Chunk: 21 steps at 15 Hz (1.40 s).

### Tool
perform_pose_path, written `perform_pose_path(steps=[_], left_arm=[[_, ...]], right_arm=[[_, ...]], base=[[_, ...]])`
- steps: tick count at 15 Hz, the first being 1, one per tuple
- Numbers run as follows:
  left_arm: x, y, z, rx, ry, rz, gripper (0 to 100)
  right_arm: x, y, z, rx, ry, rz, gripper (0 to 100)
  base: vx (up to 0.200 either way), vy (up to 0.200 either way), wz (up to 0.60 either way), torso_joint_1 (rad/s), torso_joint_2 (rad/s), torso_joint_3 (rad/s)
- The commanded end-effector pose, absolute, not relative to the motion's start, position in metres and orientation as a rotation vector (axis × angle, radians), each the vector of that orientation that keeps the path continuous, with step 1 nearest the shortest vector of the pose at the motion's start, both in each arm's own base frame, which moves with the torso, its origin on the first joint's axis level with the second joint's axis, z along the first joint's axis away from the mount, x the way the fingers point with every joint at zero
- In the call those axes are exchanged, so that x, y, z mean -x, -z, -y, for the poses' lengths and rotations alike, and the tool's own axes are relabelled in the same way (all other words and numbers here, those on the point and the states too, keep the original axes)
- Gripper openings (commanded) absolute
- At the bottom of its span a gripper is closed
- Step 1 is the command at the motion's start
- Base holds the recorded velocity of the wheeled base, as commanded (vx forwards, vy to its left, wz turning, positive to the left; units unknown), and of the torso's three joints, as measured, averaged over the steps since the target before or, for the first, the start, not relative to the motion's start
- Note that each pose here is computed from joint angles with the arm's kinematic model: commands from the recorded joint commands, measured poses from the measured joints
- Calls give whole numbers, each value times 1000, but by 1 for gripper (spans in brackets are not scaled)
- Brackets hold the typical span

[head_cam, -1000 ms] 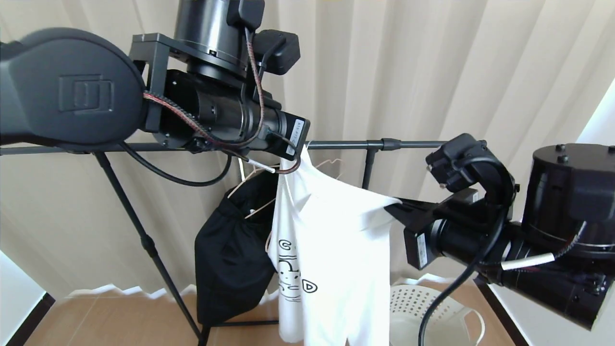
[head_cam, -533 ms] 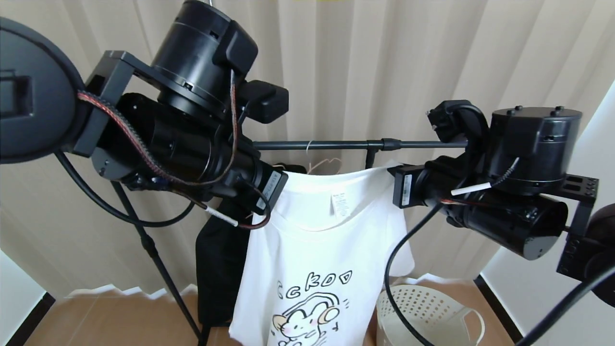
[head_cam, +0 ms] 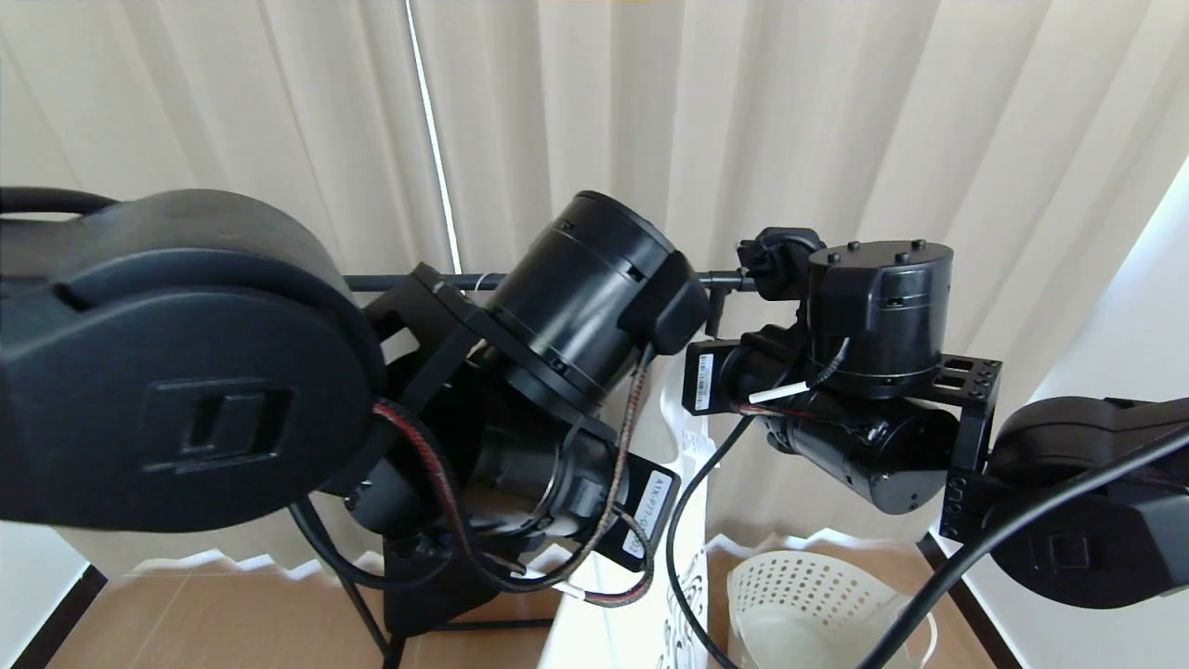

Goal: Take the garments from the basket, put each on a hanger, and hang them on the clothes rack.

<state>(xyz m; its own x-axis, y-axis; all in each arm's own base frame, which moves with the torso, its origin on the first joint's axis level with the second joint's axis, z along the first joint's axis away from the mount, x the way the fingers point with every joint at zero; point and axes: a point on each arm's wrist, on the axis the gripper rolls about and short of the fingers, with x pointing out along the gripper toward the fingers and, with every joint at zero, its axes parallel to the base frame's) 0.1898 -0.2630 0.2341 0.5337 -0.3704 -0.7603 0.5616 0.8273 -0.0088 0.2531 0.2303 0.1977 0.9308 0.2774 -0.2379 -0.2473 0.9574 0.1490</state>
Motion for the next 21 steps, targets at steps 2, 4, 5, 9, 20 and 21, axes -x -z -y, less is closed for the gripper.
perform_pose_path(steps=[2, 4, 5, 9, 20, 21], left_arm=[[-191, -226, 280, -248, 577, -855, 0], [-193, -231, 281, -205, 561, -845, 0], [-194, -232, 281, -197, 555, -843, 0], [-209, -229, 260, -189, 429, -839, 0], [-250, -243, 239, -131, 300, -773, 0], [-249, -243, 239, -131, 300, -772, 0]], right_arm=[[-253, -197, -232, -114, -269, -260, 0], [-253, -198, -231, -115, -269, -257, 0], [-253, -199, -231, -115, -268, -256, 0], [-251, -214, -203, -70, -154, -202, 0], [-243, -238, -178, -44, -48, -126, 0], [-243, -238, -178, -43, -48, -126, 0]], base=[[0, 0, 0, 0, 0, 0], [0, 0, 0, 0, 0, 0], [0, 0, 0, 0, 0, 0], [0, 0, 0, 0, 0, 0], [0, 0, 0, 0, 0, 0], [0, 0, 0, 0, 0, 0]])
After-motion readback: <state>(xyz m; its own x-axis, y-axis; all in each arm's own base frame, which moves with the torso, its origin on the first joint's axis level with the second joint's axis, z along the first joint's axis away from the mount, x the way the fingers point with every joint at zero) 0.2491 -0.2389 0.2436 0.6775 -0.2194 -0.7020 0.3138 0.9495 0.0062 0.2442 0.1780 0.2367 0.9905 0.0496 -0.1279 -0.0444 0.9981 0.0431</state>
